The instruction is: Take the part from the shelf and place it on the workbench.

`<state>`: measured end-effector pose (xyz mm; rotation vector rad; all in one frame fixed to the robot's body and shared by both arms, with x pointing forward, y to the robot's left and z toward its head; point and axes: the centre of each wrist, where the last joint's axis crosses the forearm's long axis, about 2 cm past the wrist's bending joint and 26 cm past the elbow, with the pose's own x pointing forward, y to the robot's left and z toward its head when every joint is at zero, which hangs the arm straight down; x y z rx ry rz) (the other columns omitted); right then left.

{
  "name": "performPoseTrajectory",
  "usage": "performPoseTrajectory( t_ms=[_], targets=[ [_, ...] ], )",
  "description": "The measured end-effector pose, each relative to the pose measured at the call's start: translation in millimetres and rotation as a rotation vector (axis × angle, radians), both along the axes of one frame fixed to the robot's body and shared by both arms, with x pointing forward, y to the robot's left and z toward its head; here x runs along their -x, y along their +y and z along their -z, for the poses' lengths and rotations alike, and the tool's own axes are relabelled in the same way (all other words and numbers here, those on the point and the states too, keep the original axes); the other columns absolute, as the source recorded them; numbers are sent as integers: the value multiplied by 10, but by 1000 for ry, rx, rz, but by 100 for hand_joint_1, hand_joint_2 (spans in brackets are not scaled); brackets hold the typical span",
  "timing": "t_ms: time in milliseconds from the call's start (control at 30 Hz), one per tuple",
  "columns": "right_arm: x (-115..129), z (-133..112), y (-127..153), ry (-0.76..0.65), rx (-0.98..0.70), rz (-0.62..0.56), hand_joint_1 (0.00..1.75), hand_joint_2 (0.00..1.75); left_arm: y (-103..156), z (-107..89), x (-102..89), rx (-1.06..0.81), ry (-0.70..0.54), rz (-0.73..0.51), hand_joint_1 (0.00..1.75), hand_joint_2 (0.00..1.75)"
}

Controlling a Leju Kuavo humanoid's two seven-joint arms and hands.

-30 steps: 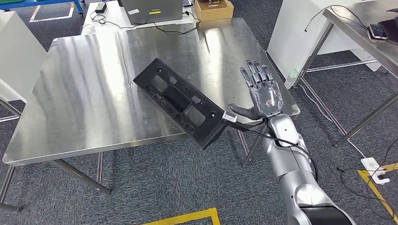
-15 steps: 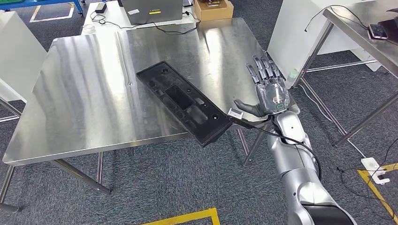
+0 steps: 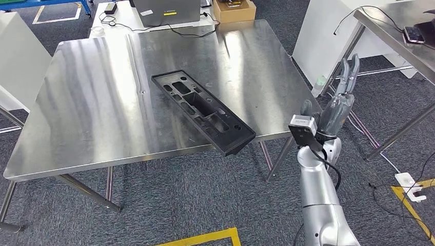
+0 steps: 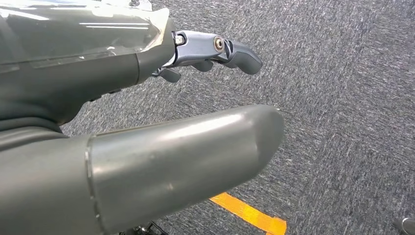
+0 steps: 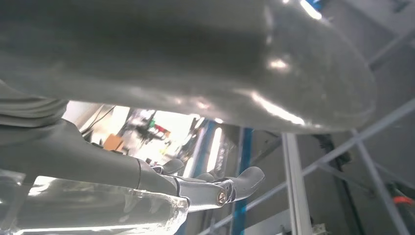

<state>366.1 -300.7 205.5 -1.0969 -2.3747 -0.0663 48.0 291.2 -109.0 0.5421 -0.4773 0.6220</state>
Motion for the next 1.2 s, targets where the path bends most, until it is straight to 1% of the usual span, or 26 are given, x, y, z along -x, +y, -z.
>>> performPoseTrajectory(
  t_ms=[133, 233, 300, 433, 533, 600, 633, 700, 733, 800, 833, 900, 967, 1033, 1200],
  targets=[
    [46, -2, 15, -11, 9, -14, 0, 0, -5, 0, 1, 1, 0, -5, 0, 0],
    [186, -10, 64, -41, 20, -62, 0, 0, -16, 1, 8, 2, 3, -25, 0, 0],
    [288, 3, 76, -56, -10, -99, 0, 0, -27, 0, 15, -5, 11, -46, 0, 0],
    [611, 169, 78, -37, -81, -136, 0, 0, -81, -1, 51, -22, 47, -110, 0, 0],
    [819, 367, 50, 18, -135, -123, 0, 0, -147, -4, 64, -30, 74, -149, 0, 0],
    [893, 557, -10, 85, -202, -99, 0, 0, -194, -8, 69, -32, 88, -175, 0, 0],
    [911, 702, -64, 139, -244, -80, 0, 0, -216, -10, 72, -35, 97, -188, 0, 0],
    [962, 1090, -206, 282, -320, -15, 0, 0, -261, -14, 78, -44, 114, -211, 0, 0],
    [1018, 1329, -284, 369, -358, 32, 0, 0, -285, -16, 82, -47, 123, -221, 0, 0],
    [1191, 1775, -393, 538, -433, 127, 0, 0, -328, -20, 94, -52, 136, -237, 0, 0],
    [1318, 1988, -426, 626, -469, 174, 0, 0, -353, -21, 101, -52, 140, -245, 0, 0],
    [1540, 2270, -440, 751, -523, 236, 0, 0, -381, -23, 109, -53, 145, -258, 0, 0],
    [1728, 2460, -416, 846, -560, 278, 0, 0, -404, -25, 116, -49, 153, -279, 0, 0],
    [1867, 2581, -404, 921, -559, 307, 0, 0, -428, -27, 123, -37, 166, -304, 0, 0],
    [2129, 2752, -434, 1045, -545, 371, 0, 0, -479, -31, 134, -6, 191, -335, 0, 0]
  ],
)
